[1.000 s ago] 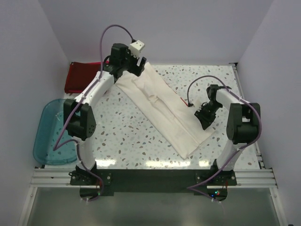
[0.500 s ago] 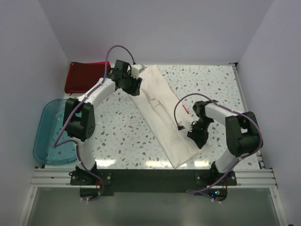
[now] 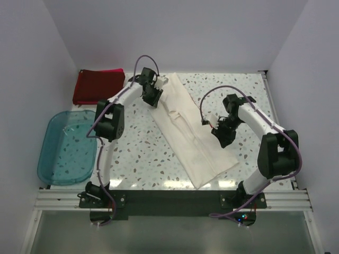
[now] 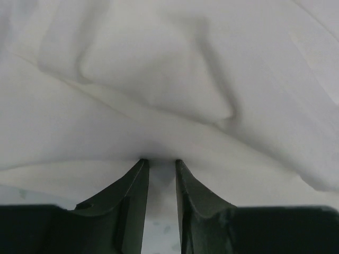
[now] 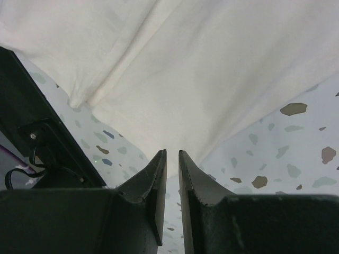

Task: Fold and stack the t-shirts
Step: Fold the tshirt

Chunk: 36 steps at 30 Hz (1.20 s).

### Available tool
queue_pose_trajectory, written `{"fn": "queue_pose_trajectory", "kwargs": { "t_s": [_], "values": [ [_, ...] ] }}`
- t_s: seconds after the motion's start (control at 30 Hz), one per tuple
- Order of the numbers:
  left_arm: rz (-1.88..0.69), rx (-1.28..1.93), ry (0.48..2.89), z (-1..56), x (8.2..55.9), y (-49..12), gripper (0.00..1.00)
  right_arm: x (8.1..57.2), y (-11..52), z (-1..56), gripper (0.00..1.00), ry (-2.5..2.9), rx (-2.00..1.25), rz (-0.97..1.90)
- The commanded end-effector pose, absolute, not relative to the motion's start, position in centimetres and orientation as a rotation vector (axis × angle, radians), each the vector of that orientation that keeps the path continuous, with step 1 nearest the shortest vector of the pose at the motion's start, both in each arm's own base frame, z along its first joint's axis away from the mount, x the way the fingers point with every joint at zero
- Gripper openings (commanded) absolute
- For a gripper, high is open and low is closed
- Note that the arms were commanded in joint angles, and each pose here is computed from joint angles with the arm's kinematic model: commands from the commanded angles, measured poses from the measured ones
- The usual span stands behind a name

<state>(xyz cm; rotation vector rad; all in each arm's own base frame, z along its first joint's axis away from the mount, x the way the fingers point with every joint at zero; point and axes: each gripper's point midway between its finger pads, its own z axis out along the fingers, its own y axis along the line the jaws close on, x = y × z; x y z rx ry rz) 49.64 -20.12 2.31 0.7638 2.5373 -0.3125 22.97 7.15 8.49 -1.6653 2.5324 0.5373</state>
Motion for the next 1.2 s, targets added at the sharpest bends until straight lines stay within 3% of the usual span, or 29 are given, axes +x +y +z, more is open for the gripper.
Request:
{"fn": "queue_pose_trajectory", "kwargs": {
  "t_s": [0.0,0.17,0.3,0.33,0.53,0.63,0.83,1.03,1.17],
  "values": [
    [-0.184,0.877,2.558,-0.4,51.6,-19.1,0.31,23.5,6.7,9.3,0.19,2.53,-1.669,0.48],
    [-0.04,1.002,2.417,-1.8,57.1,-19.0,0.31,24.6,7.2,8.8,0.18,2.53,-1.674,0.499],
    [-0.051,1.041,2.211,0.8,60.0,-20.4,0.33,24.8,8.8,7.3,0.18,2.541,-1.693,0.566],
    [-0.039,0.985,2.075,4.9,62.1,-21.0,0.34,25.1,9.2,6.7,0.18,2.535,-1.697,0.566],
    [-0.244,0.814,1.838,15.2,63.7,-21.5,0.53,24.3,12.1,3.4,0.13,2.528,-1.805,0.59],
    [-0.327,0.792,1.813,19.4,62.2,-21.4,0.56,23.6,12.1,1.9,0.11,2.551,-1.852,0.589],
    [-0.418,0.801,1.952,19.1,56.5,-20.6,0.56,20.0,14.2,0.5,0.1,2.57,-1.927,0.699],
    [-0.609,0.862,2.229,13.5,48.3,-20.3,0.5,17.1,18.1,0.6,0.11,2.552,-1.922,0.852],
    [-0.679,0.885,2.292,11.9,44.9,-20.4,0.5,14.9,21.4,1.3,0.13,2.49,-1.948,0.991]
  ]
}}
